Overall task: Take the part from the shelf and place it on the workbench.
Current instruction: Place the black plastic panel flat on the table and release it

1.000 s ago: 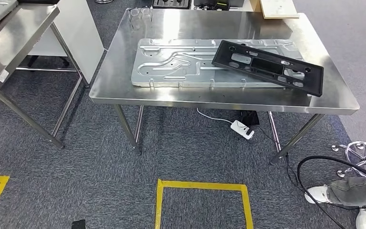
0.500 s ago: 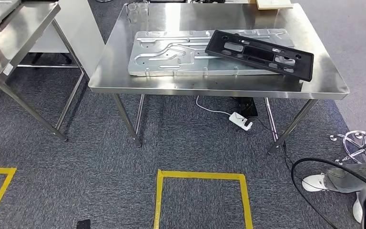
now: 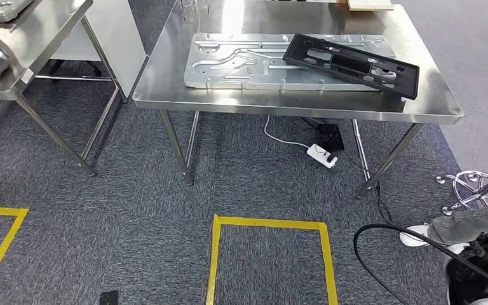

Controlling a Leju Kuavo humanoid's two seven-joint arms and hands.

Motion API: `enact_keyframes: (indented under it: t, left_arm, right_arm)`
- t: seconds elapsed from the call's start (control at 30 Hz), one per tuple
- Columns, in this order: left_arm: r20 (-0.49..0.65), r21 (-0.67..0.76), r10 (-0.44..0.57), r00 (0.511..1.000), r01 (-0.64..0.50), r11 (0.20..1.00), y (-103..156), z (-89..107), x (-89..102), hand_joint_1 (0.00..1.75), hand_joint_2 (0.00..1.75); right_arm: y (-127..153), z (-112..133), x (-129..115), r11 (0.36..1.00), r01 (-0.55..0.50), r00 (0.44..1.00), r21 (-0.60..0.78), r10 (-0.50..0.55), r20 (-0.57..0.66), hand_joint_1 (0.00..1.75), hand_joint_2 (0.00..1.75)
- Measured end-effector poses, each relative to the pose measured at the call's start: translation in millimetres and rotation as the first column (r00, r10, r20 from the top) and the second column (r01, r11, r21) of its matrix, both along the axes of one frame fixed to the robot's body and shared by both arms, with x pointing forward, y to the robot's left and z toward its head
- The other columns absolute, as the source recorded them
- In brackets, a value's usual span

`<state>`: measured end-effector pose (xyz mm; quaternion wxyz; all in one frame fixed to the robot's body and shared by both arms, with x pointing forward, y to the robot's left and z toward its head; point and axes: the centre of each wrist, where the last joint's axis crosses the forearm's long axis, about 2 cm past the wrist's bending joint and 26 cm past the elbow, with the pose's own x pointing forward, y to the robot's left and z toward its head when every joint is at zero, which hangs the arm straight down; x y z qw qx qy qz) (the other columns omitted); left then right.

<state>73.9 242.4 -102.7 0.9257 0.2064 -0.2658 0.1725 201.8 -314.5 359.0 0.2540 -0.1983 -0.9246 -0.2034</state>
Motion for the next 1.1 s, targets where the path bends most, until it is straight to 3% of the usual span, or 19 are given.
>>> enact_keyframes:
  t: [0.77,1.1]
  left_arm:
    - [0.0,0.005,0.004,1.0,-0.004,1.0,0,0.4,1.7,0.0,0.0]
    - [-0.003,0.007,-0.001,1.0,0.001,1.0,-1,0.3,0.7,0.0,0.0]
  right_arm:
    - [42,-6,9,0.994,-0.089,0.996,-0.068,0.088,-0.014,0.0,0.0]
    - [68,-3,12,0.977,-0.174,0.985,-0.121,0.173,-0.016,0.0,0.0]
